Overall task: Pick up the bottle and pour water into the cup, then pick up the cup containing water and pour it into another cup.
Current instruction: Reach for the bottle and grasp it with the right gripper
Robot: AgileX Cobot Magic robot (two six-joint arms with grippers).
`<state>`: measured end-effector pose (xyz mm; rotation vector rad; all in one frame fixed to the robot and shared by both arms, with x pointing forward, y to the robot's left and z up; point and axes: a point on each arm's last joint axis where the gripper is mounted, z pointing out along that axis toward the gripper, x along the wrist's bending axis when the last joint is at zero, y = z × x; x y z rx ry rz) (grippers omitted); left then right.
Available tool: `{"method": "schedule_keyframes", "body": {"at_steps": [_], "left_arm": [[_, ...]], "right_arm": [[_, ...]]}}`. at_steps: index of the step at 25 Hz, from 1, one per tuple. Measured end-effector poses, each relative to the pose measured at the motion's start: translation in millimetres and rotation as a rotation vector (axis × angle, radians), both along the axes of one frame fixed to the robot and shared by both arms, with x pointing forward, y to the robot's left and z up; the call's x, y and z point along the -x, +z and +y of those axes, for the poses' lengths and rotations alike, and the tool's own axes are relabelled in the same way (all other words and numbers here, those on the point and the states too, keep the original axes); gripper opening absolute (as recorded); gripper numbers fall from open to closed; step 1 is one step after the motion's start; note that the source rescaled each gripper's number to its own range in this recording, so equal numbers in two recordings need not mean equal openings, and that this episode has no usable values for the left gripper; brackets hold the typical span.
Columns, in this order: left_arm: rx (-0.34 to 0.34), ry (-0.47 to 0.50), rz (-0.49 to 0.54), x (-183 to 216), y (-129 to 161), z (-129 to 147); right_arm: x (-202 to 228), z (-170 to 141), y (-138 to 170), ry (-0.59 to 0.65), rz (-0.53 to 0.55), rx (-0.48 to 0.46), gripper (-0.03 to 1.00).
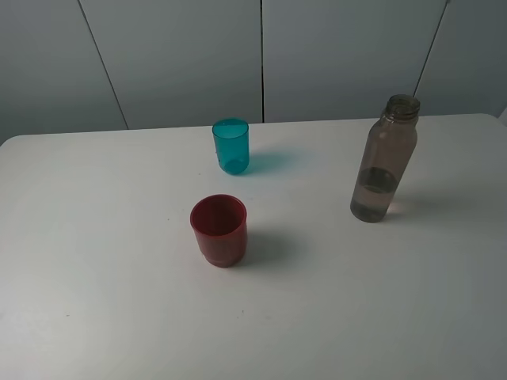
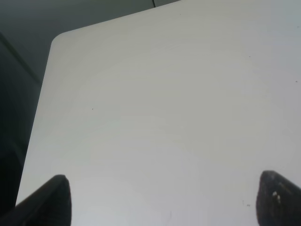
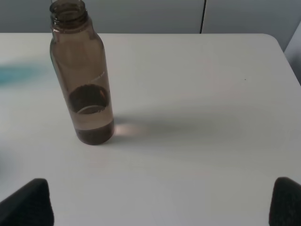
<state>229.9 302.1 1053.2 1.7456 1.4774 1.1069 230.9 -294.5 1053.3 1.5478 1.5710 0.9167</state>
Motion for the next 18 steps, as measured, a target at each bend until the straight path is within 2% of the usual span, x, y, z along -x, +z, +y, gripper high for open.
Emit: {"method": "schedule_keyframes", "body": {"at_steps": [18], "left_arm": [[0.004,0.002,0.000,0.0,0.0,0.0]], "right_arm": [[0.0,0.0,0.0,0.000,0.000,0.000,1.00]]}}
